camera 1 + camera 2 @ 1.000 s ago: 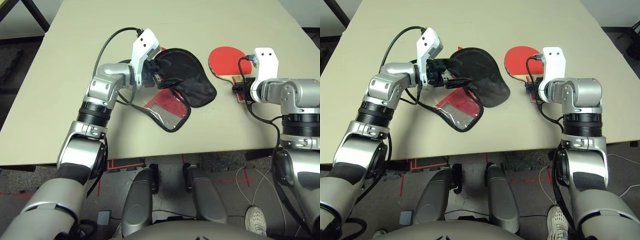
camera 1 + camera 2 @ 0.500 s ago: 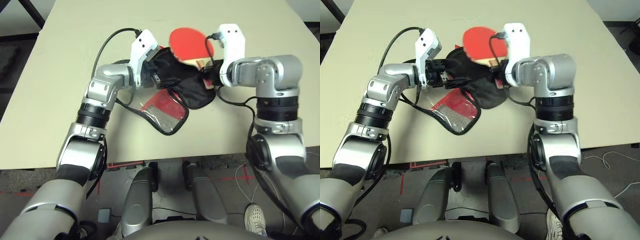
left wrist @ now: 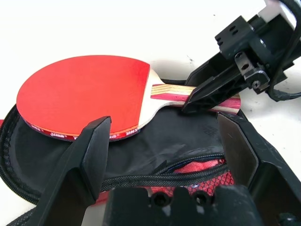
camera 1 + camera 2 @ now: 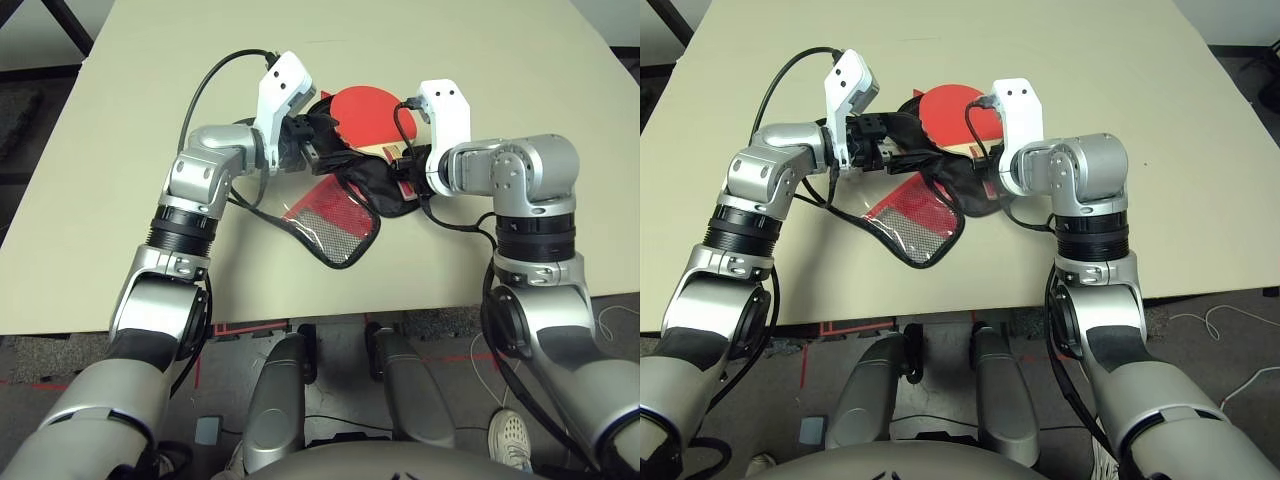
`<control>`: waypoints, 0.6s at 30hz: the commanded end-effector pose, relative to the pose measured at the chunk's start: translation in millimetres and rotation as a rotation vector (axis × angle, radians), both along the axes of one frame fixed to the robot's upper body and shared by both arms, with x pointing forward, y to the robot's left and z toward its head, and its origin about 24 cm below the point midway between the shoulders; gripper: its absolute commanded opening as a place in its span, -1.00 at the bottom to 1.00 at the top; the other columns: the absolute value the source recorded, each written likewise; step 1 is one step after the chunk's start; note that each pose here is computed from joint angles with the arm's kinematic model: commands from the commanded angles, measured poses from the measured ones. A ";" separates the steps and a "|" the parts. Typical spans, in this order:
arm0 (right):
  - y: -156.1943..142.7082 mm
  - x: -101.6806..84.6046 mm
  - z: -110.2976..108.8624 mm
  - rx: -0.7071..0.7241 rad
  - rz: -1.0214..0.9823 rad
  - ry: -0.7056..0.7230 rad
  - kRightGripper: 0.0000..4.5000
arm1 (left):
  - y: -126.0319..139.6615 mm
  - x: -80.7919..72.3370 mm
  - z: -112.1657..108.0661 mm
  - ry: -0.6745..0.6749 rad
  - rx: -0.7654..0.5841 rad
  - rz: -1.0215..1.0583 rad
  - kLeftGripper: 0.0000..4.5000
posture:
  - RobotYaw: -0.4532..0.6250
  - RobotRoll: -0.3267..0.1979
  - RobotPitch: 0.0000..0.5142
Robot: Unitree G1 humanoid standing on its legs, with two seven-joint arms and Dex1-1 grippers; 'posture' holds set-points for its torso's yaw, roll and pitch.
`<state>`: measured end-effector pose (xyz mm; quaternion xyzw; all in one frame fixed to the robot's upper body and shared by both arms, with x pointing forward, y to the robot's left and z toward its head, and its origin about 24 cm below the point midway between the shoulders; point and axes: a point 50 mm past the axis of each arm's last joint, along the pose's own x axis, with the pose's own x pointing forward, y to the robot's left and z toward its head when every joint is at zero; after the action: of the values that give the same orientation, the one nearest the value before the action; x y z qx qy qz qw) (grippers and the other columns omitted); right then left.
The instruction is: Store the ping-pong paddle in its case and zip it.
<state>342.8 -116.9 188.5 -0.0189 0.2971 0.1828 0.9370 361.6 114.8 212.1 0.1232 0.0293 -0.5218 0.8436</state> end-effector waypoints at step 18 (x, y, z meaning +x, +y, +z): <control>14.2 1.4 -13.9 -0.005 0.063 0.002 -0.52 | 5.3 -1.6 5.7 -0.010 -0.024 0.034 1.00 | -0.11 0.25 -0.04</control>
<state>345.7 -103.5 183.3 -0.0284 0.2839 0.2062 0.9360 362.5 120.4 216.2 0.1134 0.0242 -0.5051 0.8552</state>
